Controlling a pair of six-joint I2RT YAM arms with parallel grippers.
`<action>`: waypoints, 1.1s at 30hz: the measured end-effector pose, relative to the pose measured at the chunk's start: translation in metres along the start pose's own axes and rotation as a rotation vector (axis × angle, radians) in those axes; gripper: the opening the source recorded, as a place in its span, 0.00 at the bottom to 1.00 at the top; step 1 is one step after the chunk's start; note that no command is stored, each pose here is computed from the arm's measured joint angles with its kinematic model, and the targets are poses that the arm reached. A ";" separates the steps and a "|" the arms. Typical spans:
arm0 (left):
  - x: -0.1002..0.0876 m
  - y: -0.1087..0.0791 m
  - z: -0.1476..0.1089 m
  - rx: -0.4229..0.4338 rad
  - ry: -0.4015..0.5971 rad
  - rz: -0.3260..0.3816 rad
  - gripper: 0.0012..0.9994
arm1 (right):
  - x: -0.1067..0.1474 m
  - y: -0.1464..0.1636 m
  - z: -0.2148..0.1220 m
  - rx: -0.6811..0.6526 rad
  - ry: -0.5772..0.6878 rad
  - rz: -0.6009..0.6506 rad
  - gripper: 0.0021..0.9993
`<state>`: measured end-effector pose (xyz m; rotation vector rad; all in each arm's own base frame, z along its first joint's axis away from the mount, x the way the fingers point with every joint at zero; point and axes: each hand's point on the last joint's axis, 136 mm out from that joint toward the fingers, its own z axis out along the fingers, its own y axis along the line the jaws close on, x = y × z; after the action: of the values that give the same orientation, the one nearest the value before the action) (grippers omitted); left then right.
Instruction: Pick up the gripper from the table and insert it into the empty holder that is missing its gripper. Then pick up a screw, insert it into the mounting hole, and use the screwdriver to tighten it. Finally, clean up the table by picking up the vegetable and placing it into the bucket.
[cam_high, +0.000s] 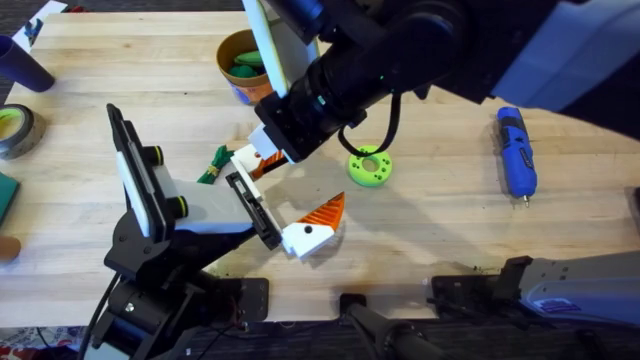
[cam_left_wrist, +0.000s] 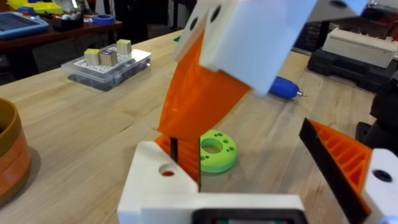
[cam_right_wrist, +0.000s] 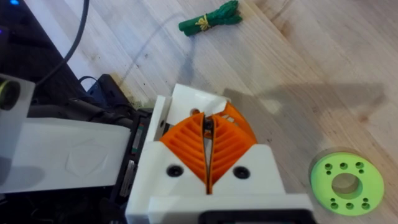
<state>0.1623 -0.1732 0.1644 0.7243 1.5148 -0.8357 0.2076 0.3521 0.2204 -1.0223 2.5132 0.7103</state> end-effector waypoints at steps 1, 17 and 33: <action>0.000 0.000 0.000 -0.001 -0.001 0.000 0.99 | 0.000 0.000 0.000 0.000 0.001 0.000 0.01; 0.000 0.000 0.000 -0.001 -0.001 -0.003 0.99 | -0.007 0.002 -0.024 -0.005 -0.063 -0.051 0.01; 0.000 0.000 0.000 -0.001 -0.001 -0.003 0.99 | -0.026 0.013 -0.030 -0.046 -0.149 -0.132 0.01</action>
<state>0.1626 -0.1731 0.1647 0.7207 1.5156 -0.8373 0.2127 0.3578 0.2613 -1.0976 2.2894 0.7777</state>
